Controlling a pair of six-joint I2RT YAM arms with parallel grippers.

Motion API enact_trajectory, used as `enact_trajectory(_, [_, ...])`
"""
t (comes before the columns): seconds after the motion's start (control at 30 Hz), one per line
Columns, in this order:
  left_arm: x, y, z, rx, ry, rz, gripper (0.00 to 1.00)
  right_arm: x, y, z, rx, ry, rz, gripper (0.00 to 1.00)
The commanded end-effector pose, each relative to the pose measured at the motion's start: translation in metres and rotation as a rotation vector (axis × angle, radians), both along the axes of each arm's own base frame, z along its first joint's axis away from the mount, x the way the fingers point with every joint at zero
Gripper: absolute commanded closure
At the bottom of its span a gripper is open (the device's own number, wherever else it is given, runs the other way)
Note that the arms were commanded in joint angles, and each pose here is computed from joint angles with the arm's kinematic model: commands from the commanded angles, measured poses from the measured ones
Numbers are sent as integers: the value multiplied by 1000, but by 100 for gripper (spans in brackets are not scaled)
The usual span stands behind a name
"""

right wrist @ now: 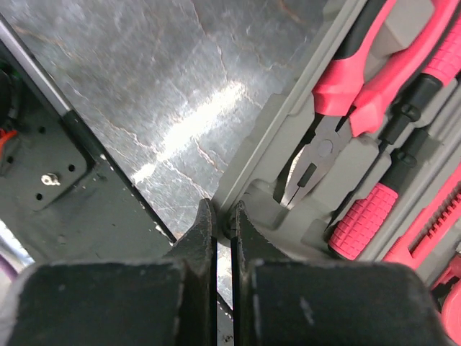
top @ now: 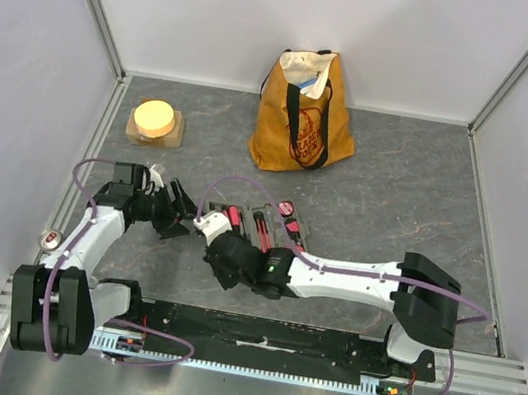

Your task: Pack the tool kit

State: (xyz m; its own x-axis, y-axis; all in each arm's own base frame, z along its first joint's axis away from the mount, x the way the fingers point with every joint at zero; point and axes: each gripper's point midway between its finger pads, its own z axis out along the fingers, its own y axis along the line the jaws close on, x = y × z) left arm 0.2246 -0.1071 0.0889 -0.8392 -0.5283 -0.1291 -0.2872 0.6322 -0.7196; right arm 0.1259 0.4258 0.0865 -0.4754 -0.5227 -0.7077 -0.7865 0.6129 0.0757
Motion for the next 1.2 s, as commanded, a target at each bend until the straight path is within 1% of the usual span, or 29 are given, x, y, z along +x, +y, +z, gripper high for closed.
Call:
enact_trajectory(0.0, [7, -21, 19, -111, -132, -98, 23, 8, 27, 55, 229, -19, 25, 100])
enact_trajectory(0.17, [10, -37, 24, -107, -174, -160, 22, 8, 31, 50, 231, -1, 38, 100])
enact_trajectory(0.27, [11, -42, 16, -87, -152, -164, 23, 8, 37, 52, 237, 2, 46, 100])
enact_trajectory(0.33, [11, -45, 9, -82, -117, -170, 29, 10, 41, 52, 237, 0, 52, 100])
enact_trajectory(0.43, [10, -49, -4, -65, -23, -172, 46, 15, 54, 61, 260, -4, 52, 100])
enact_trajectory(0.5, [11, -47, -9, -30, 16, -178, 58, 18, 60, 63, 266, -15, 49, 100])
enact_trajectory(0.57, [14, -41, -11, 21, 15, -179, 65, 27, 61, 65, 263, -46, 15, 98])
enact_trajectory(0.6, [16, -37, -12, 52, 16, -178, 70, 32, 61, 66, 268, -61, -5, 90])
enact_trajectory(0.63, [21, -33, -10, 84, 0, -174, 74, 38, 60, 68, 272, -73, -29, 79])
enact_trajectory(0.67, [24, -32, -7, 103, -6, -180, 76, 44, 56, 68, 268, -80, -57, 72])
enact_trajectory(0.73, [30, -27, -2, 138, -10, -182, 82, 58, 47, 76, 272, -95, -105, 50])
enact_trajectory(0.77, [33, -25, -1, 154, -10, -188, 83, 67, 39, 79, 266, -102, -133, 42])
enact_trajectory(0.83, [40, -22, 5, 185, -30, -192, 83, 84, 21, 97, 283, -112, -189, 31])
enact_trajectory(0.9, [44, -19, 7, 213, -40, -202, 83, 102, -4, 110, 292, -131, -263, 26])
enact_trajectory(1.0, [50, -11, 10, 263, -37, -206, 83, 137, -56, 120, 295, -161, -449, 23])
enact_trajectory(1.07, [54, -10, 15, 274, -50, -211, 83, 160, -95, 114, 260, -176, -584, 23])
enact_trajectory(1.17, [61, -7, 20, 299, -61, -213, 81, 180, -143, 86, 171, -155, -721, 25])
